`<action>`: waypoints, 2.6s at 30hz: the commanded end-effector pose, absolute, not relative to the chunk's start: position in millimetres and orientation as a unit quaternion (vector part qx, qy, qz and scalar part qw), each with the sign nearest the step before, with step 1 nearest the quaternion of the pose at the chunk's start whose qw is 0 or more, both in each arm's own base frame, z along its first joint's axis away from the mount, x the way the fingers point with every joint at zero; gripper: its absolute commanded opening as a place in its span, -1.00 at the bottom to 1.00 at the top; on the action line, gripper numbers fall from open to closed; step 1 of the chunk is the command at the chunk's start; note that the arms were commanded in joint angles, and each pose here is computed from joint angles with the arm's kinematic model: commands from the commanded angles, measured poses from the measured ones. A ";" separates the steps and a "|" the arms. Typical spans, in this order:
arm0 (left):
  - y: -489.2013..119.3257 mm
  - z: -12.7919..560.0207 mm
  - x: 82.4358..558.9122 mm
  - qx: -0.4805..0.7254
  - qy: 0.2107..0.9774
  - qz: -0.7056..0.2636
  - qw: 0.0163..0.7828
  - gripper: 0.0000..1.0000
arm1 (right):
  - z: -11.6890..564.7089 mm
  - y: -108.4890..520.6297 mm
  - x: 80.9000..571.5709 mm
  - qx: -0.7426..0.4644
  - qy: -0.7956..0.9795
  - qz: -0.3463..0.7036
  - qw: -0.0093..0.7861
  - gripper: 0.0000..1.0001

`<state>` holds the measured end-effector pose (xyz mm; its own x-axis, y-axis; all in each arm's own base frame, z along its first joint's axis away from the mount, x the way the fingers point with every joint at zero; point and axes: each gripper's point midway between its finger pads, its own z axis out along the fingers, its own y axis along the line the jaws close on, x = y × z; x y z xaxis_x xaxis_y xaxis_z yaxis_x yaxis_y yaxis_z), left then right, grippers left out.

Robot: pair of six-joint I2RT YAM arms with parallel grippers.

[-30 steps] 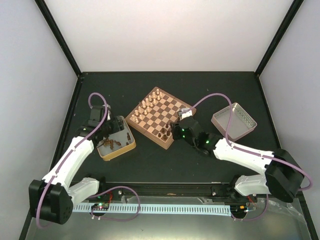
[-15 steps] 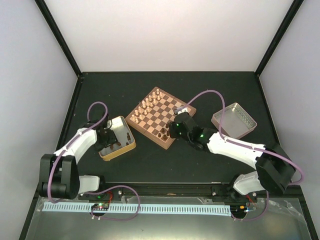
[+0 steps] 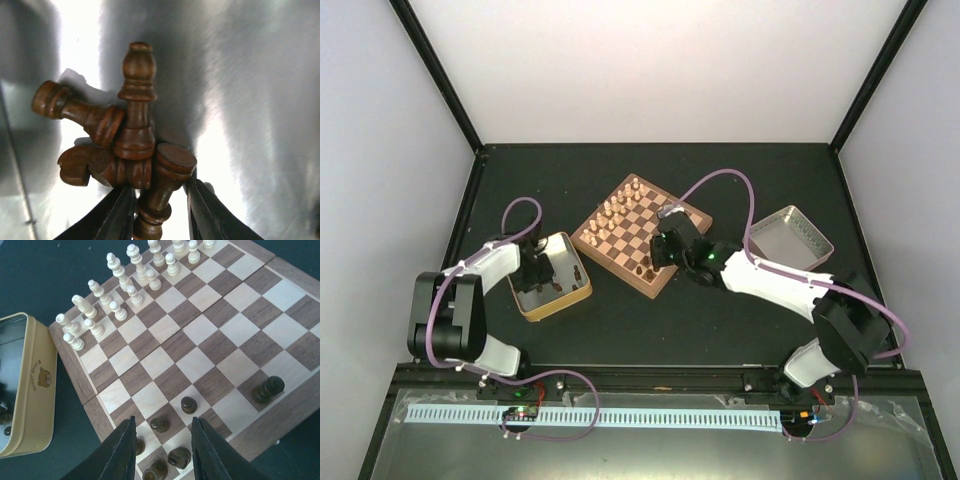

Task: Set up the chess pieces on the board
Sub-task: Pick up the chess piece from the storage box, then place the chess piece on the chessboard.

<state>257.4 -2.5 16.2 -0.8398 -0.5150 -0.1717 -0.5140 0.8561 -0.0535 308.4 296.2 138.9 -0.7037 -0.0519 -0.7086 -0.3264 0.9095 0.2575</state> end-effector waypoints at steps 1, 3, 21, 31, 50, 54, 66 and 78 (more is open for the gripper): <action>-15.4 15.1 287.1 -0.244 0.962 -0.047 0.109 -0.39 | 150.7 300.4 316.0 -0.113 0.901 0.183 0.377 -0.38; -15.8 15.9 294.8 -0.241 0.963 -0.048 0.114 -0.40 | 153.4 303.4 317.8 -0.116 0.901 0.185 0.376 -0.38; -6.1 10.9 280.3 -0.238 0.966 -0.011 0.095 -0.46 | 163.0 302.2 311.2 -0.120 0.889 0.215 0.386 -0.41; -21.8 55.1 295.2 -0.208 0.962 -0.047 0.173 -0.90 | 175.5 306.7 297.0 -0.141 0.872 0.259 0.391 -0.40; -162.9 245.9 281.6 0.026 0.780 -0.496 0.381 -0.87 | 248.7 393.2 269.1 -0.185 0.791 0.501 0.297 0.20; -179.0 261.4 266.9 0.104 0.756 -0.510 0.396 -0.88 | 273.7 396.6 272.7 -0.160 0.795 0.520 0.267 0.27; -208.3 280.4 239.8 0.208 0.710 -0.543 0.398 -0.89 | 286.6 387.6 266.0 -0.169 0.811 0.504 0.243 0.13; -211.1 286.4 238.3 0.214 0.709 -0.540 0.399 -0.89 | 284.0 400.2 249.9 -0.193 0.801 0.536 0.183 -0.34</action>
<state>240.6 -207.7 261.1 -0.6543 -0.1371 -0.7437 0.6688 0.3541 -0.6537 255.1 395.2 277.8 -0.8498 -0.0811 -0.5208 -0.5074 0.3935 0.7666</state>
